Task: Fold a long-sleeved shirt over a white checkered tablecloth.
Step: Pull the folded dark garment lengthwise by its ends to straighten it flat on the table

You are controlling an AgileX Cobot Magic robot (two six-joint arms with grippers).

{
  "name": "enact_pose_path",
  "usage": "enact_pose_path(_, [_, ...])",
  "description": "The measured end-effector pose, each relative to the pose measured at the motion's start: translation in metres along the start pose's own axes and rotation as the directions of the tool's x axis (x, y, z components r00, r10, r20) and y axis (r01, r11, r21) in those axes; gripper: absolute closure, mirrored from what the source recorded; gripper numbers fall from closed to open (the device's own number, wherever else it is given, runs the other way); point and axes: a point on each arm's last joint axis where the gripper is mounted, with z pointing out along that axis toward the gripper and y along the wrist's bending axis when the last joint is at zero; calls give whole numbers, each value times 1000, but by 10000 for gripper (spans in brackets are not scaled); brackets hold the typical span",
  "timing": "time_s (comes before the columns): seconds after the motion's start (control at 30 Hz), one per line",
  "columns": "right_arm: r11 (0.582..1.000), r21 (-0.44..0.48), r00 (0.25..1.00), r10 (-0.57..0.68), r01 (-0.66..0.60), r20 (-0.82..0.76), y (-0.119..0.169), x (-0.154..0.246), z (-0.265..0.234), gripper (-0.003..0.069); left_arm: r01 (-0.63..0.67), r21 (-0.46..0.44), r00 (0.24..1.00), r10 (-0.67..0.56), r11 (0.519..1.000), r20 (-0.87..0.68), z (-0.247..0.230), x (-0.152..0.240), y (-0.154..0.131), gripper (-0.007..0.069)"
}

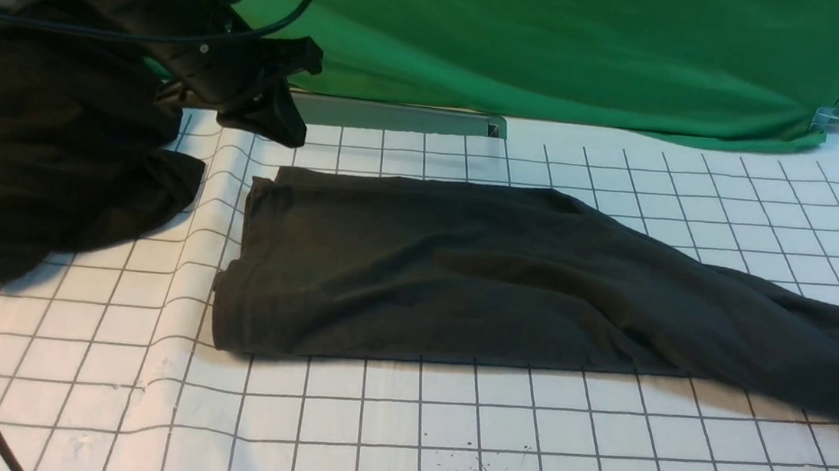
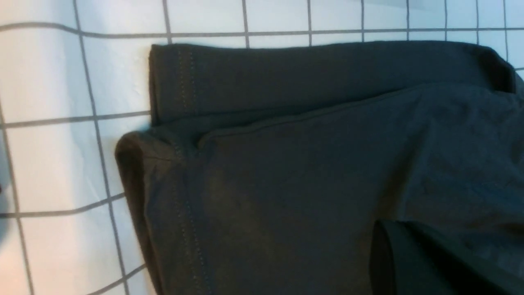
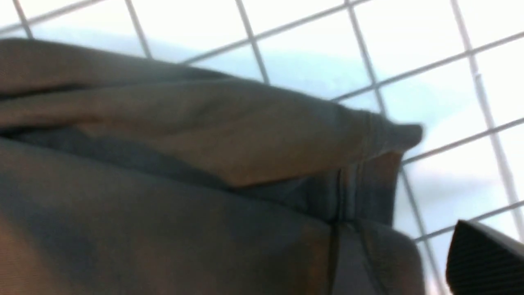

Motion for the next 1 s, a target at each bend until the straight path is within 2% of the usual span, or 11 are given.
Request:
enact_pose_path(0.17, [1000,-1,994,-12,12,-104,3,19,23,336,0,0,1000,0,1000,0,0,0,0,624])
enact_pose_path(0.27, [1000,-3,990,-12,12,-140,3,28,28,304,0,0,1000,0,1000,0,0,0,0,624])
enact_pose_path(0.33, [1000,2,986,-18,18,-163,2,35,32,224,-3,0,1000,3,1000,-1,0,0,0,624])
enact_pose_path(0.47, [1000,5,984,-22,23,-179,2,36,31,141,-3,0,1000,3,1000,-10,0,1,0,624])
enact_pose_path(0.77, [1000,5,976,-25,27,-217,3,10,1,119,-12,1,1000,12,1000,-20,0,2,0,622])
enact_pose_path(1.0, [1000,-8,993,-31,31,-115,7,-8,-2,120,-32,7,999,32,999,-37,0,3,-1,622])
